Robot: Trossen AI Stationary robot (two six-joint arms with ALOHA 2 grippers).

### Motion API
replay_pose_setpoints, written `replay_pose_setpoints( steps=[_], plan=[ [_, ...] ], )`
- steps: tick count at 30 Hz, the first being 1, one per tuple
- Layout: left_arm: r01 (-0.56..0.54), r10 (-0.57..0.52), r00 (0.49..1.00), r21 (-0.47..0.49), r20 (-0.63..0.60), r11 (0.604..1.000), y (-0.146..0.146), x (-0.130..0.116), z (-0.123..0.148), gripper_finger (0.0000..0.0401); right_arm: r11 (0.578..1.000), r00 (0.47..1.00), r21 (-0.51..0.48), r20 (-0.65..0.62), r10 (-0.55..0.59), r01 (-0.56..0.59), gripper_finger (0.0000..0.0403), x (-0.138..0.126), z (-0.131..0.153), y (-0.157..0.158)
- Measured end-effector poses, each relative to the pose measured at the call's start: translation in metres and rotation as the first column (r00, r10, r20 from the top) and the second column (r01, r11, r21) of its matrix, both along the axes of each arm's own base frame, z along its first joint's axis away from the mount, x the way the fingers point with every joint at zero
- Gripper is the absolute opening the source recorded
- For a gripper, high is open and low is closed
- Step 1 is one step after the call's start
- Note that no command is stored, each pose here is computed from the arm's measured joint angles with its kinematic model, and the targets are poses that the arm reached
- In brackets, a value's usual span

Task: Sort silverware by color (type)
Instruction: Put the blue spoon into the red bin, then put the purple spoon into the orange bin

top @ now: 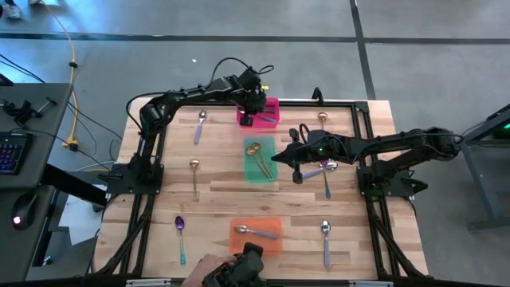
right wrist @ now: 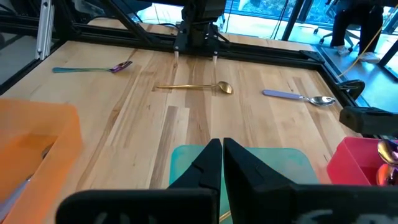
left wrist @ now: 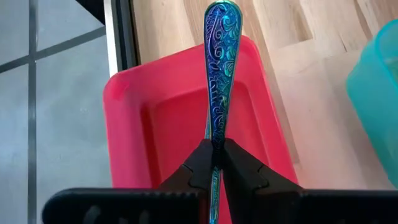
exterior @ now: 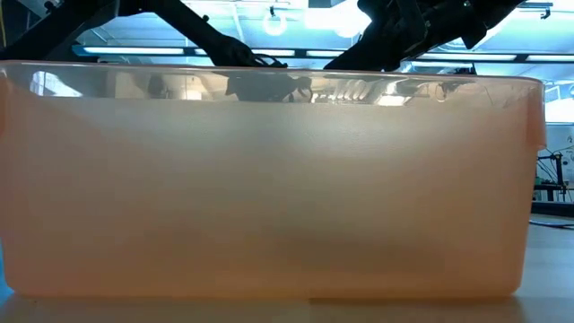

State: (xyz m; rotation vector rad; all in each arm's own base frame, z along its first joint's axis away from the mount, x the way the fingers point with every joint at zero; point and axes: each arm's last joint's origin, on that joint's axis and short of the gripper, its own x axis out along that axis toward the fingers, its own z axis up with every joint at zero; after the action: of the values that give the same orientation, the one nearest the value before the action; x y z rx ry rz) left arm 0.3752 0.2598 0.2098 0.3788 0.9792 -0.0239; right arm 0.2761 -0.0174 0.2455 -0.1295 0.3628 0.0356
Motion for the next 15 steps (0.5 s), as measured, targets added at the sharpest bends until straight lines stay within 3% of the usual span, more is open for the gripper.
replay_pose_setpoints(
  steps=[15],
  plan=[
    [-0.073,0.073,0.997,-0.005,-0.002,0.997,0.0083,-0.0071,0.0029,0.006,0.999,0.998,-0.011,-0.034,-0.043,0.043,0.0,-0.0012,-0.003,-0.0012]
  ],
)
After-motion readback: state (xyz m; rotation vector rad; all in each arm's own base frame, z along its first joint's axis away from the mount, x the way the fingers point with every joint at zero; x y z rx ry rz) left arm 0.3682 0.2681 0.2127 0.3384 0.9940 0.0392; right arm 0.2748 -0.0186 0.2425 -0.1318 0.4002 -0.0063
